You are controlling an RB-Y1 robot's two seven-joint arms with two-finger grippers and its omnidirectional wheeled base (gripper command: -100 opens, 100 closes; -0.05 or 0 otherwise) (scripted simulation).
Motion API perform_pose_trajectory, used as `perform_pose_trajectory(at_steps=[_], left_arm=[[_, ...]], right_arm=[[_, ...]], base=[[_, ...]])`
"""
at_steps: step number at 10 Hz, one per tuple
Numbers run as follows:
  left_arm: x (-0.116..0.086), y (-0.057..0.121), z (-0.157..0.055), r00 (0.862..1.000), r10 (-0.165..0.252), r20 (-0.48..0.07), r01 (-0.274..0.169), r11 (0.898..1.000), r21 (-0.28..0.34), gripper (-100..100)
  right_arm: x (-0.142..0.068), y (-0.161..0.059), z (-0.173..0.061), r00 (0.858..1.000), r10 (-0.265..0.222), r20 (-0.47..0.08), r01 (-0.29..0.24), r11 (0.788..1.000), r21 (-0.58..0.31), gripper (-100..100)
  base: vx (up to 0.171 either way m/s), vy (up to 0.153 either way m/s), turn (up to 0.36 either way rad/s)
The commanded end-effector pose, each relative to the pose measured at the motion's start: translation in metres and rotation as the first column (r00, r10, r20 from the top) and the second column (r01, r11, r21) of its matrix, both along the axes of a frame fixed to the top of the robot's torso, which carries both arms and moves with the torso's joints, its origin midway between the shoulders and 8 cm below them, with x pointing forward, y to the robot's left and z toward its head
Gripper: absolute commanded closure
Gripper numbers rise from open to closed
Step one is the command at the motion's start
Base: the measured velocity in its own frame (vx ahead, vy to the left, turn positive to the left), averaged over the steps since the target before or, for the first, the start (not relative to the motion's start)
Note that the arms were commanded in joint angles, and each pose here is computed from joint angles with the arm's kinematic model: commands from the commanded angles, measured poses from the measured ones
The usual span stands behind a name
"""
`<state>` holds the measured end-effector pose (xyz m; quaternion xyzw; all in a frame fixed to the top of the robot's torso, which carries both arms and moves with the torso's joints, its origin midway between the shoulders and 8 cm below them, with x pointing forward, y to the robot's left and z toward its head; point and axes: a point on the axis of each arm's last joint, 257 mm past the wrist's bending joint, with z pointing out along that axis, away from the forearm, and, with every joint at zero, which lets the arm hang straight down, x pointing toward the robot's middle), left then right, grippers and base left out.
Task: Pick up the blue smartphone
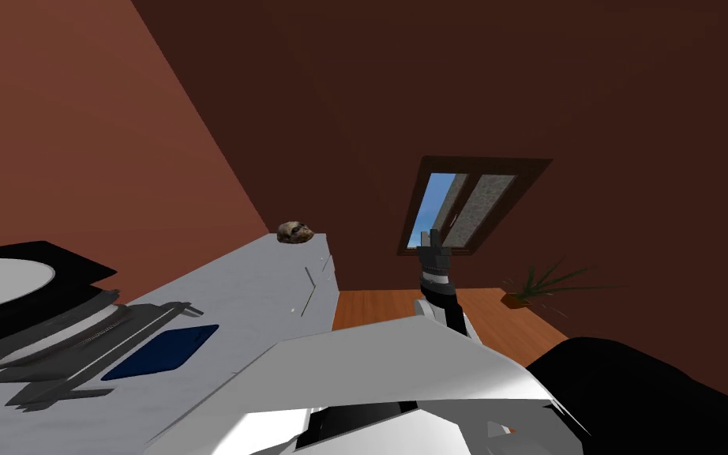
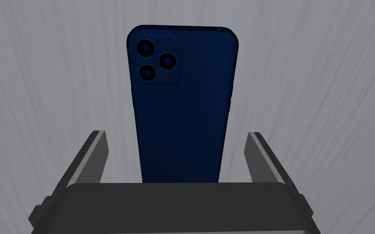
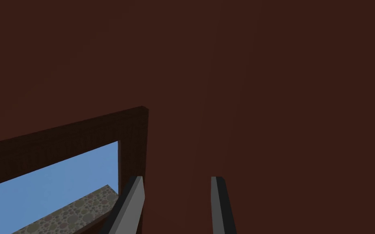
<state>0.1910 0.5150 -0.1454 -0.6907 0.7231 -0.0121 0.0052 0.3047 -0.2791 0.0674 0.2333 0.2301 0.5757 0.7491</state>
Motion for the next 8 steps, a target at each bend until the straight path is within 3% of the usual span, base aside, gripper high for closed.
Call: perform_pose_trajectory(at_steps=[1,3,4,5,8], left_arm=[[0.002,0.003,-0.012,1.0,0.009,0.003,-0.009,1.0,0.0,-100],[0.003,0.006,-0.024,1.0,0.017,0.006,-0.017,1.0,0.0,-100],[0.003,0.005,-0.019,1.0,0.015,0.004,-0.015,1.0,0.0,-100],[0.003,0.005,-0.019,1.0,0.015,0.005,-0.015,1.0,0.0,100],[0.003,0.005,-0.019,1.0,0.015,0.004,-0.015,1.0,0.0,100]], right_arm=[[0.0,0.0,0.0,1.0,0.0,0.0,0.0,1.0,0.0,0],[0.0,0.0,0.0,1.0,0.0,0.0,0.0,1.0,0.0,0],[0.0,0.0,0.0,1.0,0.0,0.0,0.0,1.0,0.0,0],[0.0,0.0,0.0,1.0,0.0,0.0,0.0,1.0,0.0,0],[0.0,0.0,0.0,1.0,0.0,0.0,0.0,1.0,0.0,0]], base=[[-0.025,-0.003,-0.068],[-0.047,-0.009,-0.052],[-0.023,-0.004,-0.007],[-0.004,0.0,0.01],[0.0,0.0,0.0]])
